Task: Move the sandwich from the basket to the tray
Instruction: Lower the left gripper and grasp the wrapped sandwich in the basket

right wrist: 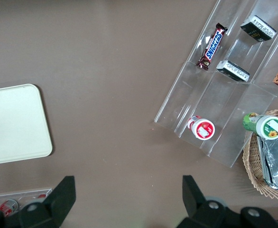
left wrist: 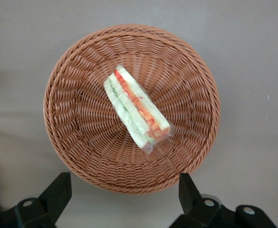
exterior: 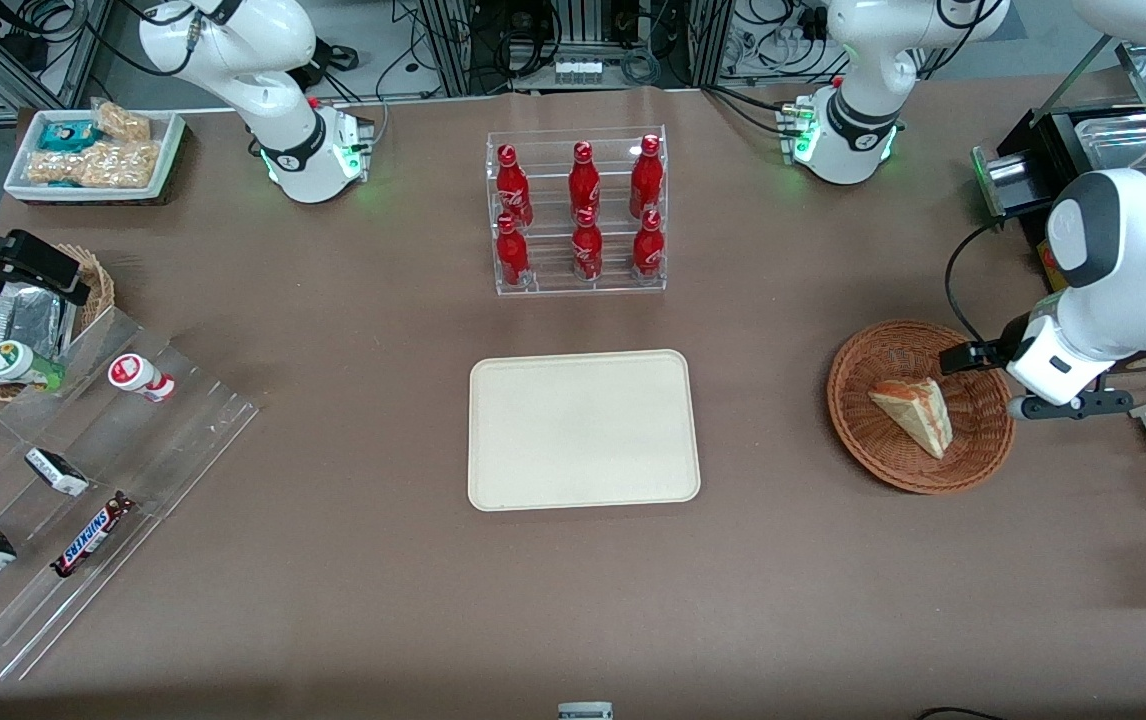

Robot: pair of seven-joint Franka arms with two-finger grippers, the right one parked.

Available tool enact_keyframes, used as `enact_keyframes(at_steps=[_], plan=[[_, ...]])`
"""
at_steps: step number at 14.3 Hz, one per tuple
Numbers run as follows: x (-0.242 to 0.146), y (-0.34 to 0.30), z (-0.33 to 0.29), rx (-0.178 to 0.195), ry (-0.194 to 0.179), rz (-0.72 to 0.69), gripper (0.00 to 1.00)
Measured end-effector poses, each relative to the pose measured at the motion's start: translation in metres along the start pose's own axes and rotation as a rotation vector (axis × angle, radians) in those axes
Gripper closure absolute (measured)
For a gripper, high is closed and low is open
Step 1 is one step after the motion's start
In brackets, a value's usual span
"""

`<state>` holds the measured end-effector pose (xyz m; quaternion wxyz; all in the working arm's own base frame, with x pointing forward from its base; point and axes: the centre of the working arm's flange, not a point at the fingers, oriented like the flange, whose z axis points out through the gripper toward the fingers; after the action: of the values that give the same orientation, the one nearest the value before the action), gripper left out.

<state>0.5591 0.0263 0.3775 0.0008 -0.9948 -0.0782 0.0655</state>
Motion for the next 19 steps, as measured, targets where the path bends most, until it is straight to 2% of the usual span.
enact_keyframes(at_steps=[3, 7, 9, 11, 14, 15, 19], plan=[[-0.004, 0.001, 0.018, -0.008, 0.04, -0.21, 0.0], [-0.012, 0.005, 0.052, -0.04, 0.106, -0.514, 0.0], [-0.012, 0.009, 0.063, -0.055, 0.128, -0.61, 0.0], [-0.008, 0.011, 0.076, -0.061, 0.135, -0.658, 0.0], [-0.005, 0.014, 0.101, -0.05, 0.111, -0.675, 0.01], [-0.004, 0.014, 0.108, -0.047, 0.103, -0.679, 0.04], [-0.004, 0.021, 0.118, -0.05, 0.09, -0.679, 0.46]])
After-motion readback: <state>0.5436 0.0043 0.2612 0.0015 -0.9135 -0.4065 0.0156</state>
